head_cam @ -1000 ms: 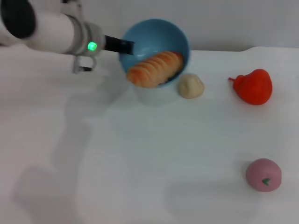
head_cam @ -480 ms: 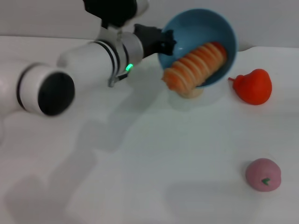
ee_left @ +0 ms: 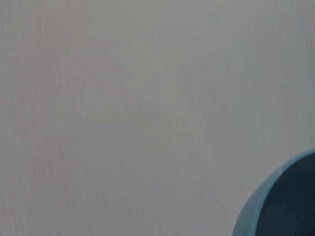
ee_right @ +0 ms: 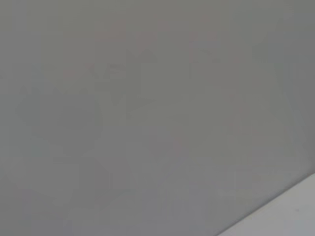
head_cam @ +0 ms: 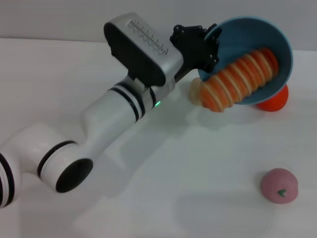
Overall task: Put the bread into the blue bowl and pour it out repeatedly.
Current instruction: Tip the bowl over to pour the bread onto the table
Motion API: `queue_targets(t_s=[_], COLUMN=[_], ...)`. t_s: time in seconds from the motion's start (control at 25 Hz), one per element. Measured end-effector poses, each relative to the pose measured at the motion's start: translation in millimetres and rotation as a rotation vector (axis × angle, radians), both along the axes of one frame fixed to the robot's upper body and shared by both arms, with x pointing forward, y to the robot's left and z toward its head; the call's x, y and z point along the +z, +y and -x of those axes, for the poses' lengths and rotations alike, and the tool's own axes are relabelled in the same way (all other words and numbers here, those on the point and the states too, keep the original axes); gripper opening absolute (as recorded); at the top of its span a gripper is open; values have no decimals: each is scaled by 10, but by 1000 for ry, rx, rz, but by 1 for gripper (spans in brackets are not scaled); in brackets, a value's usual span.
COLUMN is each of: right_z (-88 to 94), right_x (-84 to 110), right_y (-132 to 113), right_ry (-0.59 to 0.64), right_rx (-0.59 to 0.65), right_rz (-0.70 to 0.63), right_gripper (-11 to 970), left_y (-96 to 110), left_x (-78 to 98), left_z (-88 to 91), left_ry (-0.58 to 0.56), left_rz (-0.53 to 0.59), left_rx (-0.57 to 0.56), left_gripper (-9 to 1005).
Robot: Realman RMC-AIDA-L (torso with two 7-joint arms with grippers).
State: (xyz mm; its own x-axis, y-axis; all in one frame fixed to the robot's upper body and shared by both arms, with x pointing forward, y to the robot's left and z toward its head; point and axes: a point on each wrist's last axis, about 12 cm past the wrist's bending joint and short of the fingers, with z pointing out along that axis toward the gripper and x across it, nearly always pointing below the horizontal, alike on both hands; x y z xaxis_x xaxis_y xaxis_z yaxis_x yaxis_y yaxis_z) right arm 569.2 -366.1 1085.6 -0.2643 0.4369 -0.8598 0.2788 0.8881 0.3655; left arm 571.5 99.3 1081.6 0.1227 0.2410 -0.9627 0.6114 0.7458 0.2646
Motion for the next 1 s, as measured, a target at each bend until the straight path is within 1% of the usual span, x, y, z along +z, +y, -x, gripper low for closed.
queue_targets(t_s=[0.16,0.32,0.52,0.56,0.64,0.84,1.0], right_z=[-16,-10,-6,-6,-5,8,8], right_x=[19,12,-3,-2,-5,-12,-12], right_y=[49,61,112,122,147,171,182], right_ry=[-6,-4,0,-1,-1,-4,-4], right_rx=[17,21,36,38,44,45,49], right_rz=[-1,-1,-4,-5,-9,-35,-34], right_gripper=[479,479,479,479,479,479,479], left_y=[44,52,-28,-28,-50,-103,-92], left_x=[-11,30,146,146,185,206,214], left_z=[40,54,13,13,15,102,147], left_ry=[-74,-198,-362,-362,-411,-527,-602], left_rz=[-2,-75,-185,-185,-201,-257,-282], left_rx=[-11,-15,-35,-35,-39,-66,-68], left_gripper=[-1,-1,-2,-2,-2,-1,0])
